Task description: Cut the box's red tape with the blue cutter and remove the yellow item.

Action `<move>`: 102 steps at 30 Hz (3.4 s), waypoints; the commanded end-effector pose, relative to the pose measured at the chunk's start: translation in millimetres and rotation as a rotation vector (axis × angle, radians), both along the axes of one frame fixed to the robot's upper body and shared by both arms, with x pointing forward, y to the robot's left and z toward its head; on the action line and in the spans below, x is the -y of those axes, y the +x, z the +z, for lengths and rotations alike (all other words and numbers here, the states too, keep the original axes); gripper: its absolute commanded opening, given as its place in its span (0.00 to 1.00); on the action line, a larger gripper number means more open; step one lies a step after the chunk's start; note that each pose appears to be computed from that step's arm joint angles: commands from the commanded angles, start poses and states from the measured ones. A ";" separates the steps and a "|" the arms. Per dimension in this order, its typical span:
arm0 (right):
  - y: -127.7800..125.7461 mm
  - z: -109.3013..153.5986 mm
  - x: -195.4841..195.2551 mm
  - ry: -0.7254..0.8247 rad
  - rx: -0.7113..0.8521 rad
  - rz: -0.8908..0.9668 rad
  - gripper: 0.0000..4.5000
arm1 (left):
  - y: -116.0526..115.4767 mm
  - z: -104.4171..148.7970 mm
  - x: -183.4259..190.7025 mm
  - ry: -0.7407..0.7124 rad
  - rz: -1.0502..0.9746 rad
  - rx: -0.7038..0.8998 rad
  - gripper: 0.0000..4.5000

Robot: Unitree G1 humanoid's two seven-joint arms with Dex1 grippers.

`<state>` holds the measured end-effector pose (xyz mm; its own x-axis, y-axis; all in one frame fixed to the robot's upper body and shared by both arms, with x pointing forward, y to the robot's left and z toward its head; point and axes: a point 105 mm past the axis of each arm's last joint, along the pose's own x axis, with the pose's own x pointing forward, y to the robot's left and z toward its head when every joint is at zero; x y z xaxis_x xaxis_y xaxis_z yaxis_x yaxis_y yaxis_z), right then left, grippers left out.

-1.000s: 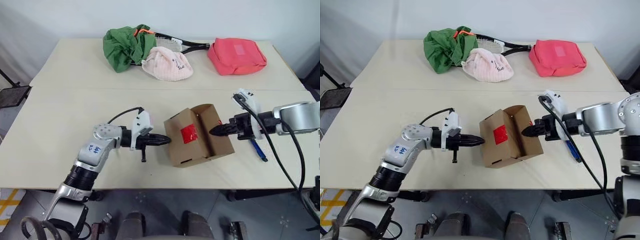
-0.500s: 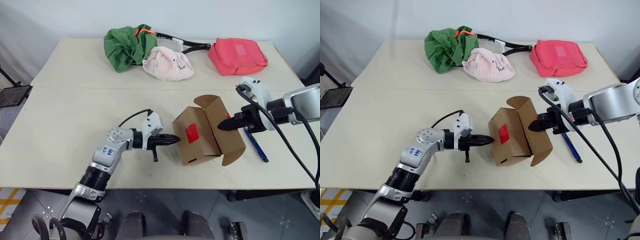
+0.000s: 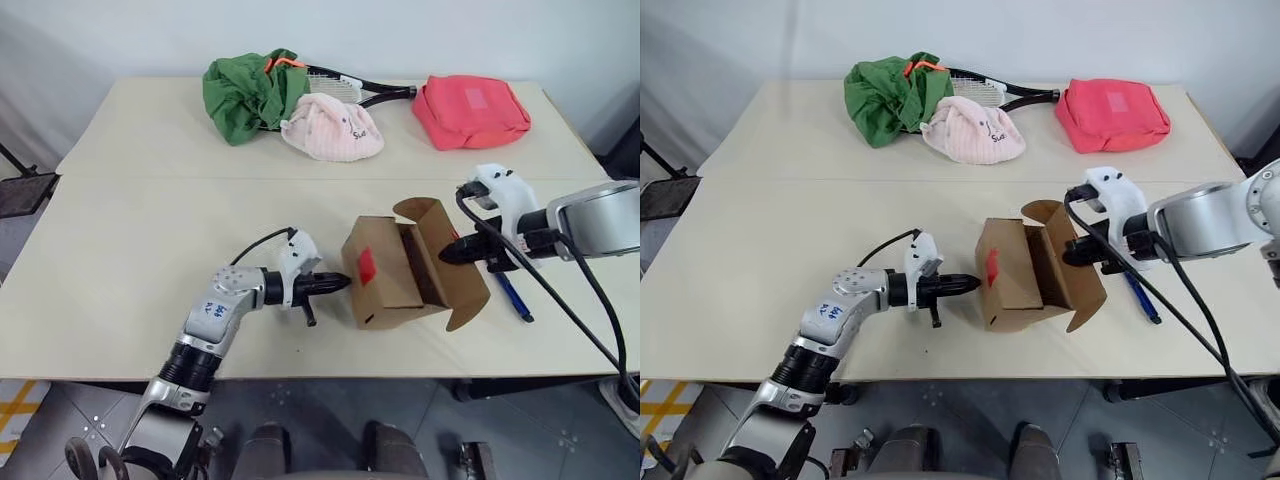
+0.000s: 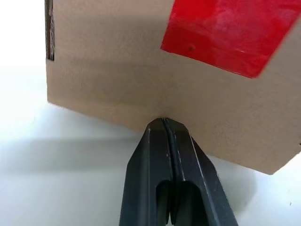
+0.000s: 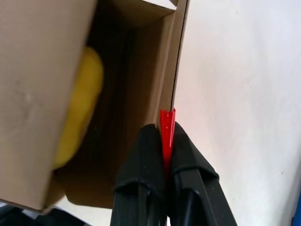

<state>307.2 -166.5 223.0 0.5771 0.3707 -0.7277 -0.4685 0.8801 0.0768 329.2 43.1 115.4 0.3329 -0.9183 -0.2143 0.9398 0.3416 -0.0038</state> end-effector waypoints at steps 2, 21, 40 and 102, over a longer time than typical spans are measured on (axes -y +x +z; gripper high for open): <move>-10.0 0.8 -25.3 0.029 -0.009 0.119 0.02 | -4.3 5.9 6.7 -0.012 -0.013 0.020 0.00; -4.8 -2.4 -21.6 0.002 0.045 0.051 0.02 | -15.9 11.9 -45.3 0.117 -0.021 -0.013 0.00; 0.6 -1.6 -15.6 -0.012 0.081 -0.014 0.02 | -46.6 99.7 -5.7 -0.140 -0.277 0.005 0.00; -17.4 -21.2 -35.0 -0.104 0.176 0.021 0.02 | -46.2 22.4 -50.9 0.120 -0.049 -0.193 0.00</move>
